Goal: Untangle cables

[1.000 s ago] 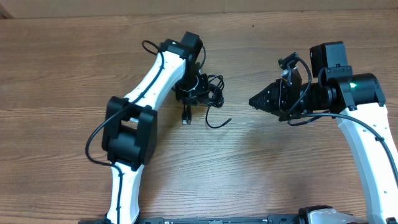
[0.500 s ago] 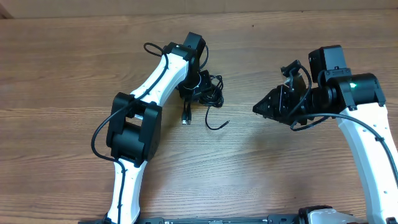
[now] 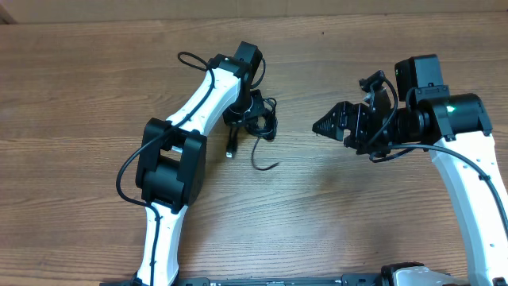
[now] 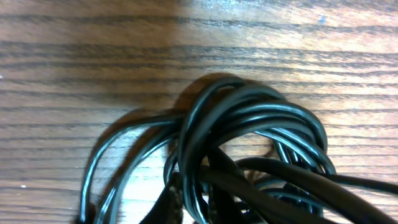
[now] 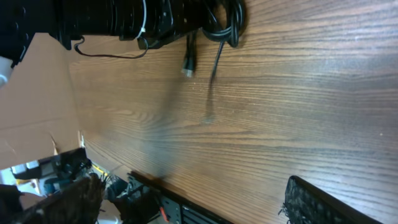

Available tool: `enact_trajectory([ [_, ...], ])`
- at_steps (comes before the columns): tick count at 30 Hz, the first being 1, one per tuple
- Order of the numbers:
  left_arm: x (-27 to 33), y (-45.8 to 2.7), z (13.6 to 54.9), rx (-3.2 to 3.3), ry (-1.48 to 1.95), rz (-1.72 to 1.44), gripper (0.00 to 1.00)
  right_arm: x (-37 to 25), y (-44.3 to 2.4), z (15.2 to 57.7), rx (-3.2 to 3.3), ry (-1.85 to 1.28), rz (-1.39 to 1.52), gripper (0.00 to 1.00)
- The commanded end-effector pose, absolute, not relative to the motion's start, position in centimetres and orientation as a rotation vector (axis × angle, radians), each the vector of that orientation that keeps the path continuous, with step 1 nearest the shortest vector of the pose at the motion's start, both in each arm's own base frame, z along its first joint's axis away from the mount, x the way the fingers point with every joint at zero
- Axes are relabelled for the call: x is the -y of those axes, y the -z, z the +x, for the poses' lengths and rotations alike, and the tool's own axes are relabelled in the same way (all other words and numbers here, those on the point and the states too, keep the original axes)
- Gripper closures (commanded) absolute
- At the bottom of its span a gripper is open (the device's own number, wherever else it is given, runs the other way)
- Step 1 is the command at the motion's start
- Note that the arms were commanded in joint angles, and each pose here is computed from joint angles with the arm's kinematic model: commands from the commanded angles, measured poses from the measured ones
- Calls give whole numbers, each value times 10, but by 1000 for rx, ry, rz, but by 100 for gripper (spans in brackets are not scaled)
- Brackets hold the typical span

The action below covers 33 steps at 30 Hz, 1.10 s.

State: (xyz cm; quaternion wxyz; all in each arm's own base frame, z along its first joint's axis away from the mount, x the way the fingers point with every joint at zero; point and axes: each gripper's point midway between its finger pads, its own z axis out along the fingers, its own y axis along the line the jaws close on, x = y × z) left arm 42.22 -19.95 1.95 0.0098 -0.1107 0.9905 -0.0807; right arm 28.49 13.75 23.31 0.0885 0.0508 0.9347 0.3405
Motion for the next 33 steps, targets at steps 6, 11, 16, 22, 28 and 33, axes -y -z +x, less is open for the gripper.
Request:
enact_trajectory([
  [6,209,-19,396,-3151,406,425,96,-138,-234,287,-2773,-1017,176,56],
  [11,236,-38,370,-2984,836,934,96,-137,-233,288,-2780,-1010,206,94],
  [16,233,-42,367,-2929,914,1020,96,-136,-219,283,-2851,-961,298,96],
  [22,218,-37,373,-2960,863,981,95,-150,-190,284,-2904,-936,464,90],
  [28,213,-29,368,-3001,847,961,96,-183,-155,302,-2874,-926,491,88],
  [33,213,-28,370,-2993,838,963,96,-209,-135,322,-2812,-860,357,87],
])
